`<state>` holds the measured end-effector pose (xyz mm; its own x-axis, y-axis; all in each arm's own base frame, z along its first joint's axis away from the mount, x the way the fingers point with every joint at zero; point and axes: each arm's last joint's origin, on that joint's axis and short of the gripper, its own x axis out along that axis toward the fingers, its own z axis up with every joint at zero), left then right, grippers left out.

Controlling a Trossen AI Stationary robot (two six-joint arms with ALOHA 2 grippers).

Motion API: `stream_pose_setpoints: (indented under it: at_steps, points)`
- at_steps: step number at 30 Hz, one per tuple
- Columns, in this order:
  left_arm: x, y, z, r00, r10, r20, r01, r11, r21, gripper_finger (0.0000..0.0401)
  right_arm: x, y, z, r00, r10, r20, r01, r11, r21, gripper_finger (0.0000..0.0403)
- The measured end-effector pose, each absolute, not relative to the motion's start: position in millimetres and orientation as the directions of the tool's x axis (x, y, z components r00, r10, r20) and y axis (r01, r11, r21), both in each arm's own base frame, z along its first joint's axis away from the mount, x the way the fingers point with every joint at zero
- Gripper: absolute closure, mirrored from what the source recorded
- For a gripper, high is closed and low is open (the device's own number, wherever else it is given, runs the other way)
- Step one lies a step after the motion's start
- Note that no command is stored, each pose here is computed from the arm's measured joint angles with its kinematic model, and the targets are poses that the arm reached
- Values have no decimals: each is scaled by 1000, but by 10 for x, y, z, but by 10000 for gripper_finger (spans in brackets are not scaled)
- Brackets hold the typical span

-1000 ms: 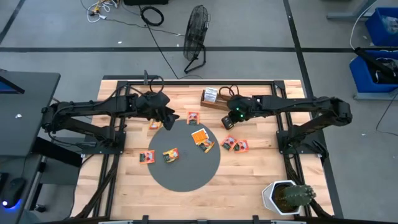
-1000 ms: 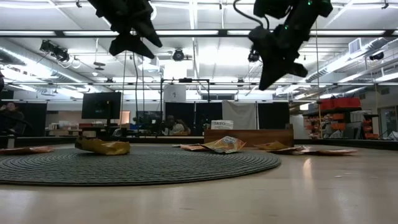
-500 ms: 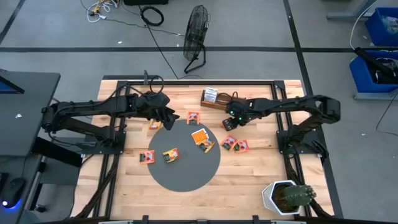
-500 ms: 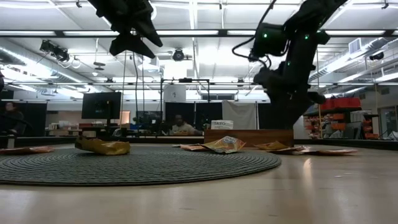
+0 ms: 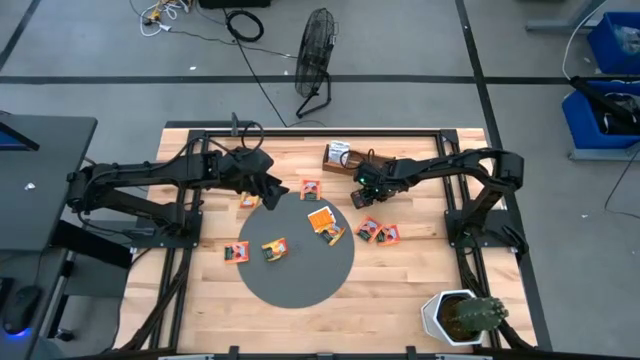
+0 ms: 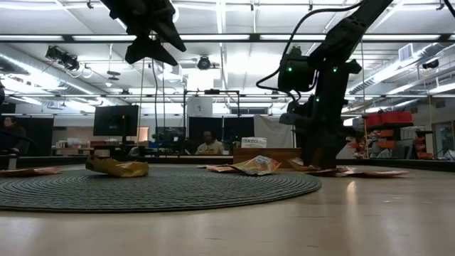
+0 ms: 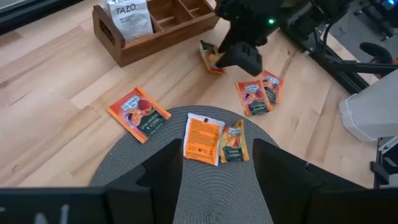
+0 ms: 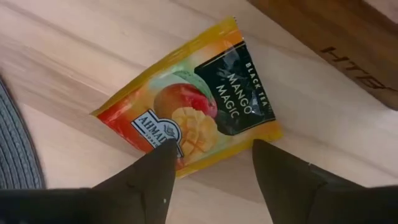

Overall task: Pick & Place Tea
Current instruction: Put the yellow tea bag into the middle section of the wooden organizer

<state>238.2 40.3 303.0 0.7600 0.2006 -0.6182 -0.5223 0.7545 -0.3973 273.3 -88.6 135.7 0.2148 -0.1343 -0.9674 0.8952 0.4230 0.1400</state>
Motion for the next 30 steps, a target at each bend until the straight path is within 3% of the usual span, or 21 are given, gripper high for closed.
stream_pose_setpoints:
  at_steps: [9, 18, 28, 30]
  points:
    - [2382, 404, 3030, 760, 201, -618, -529, 743, -410, 204, 2774, -893, 1236, 201, -112, -973, 884, 448, 131, 236]
    - [2382, 404, 3030, 760, 202, -618, -530, 743, -408, 204, 2814, -853, 1210, 222, -85, -971, 850, 505, 150, 388]
    - [2382, 405, 3031, 760, 204, -617, -544, 719, -432, 204, 2765, -483, 1470, 271, -66, -960, 777, 604, 177, 401]
    - [2385, 410, 3035, 763, 206, -613, -553, 698, -454, 204, 2785, -416, 1637, 346, -113, -931, 752, 627, 203, 402]
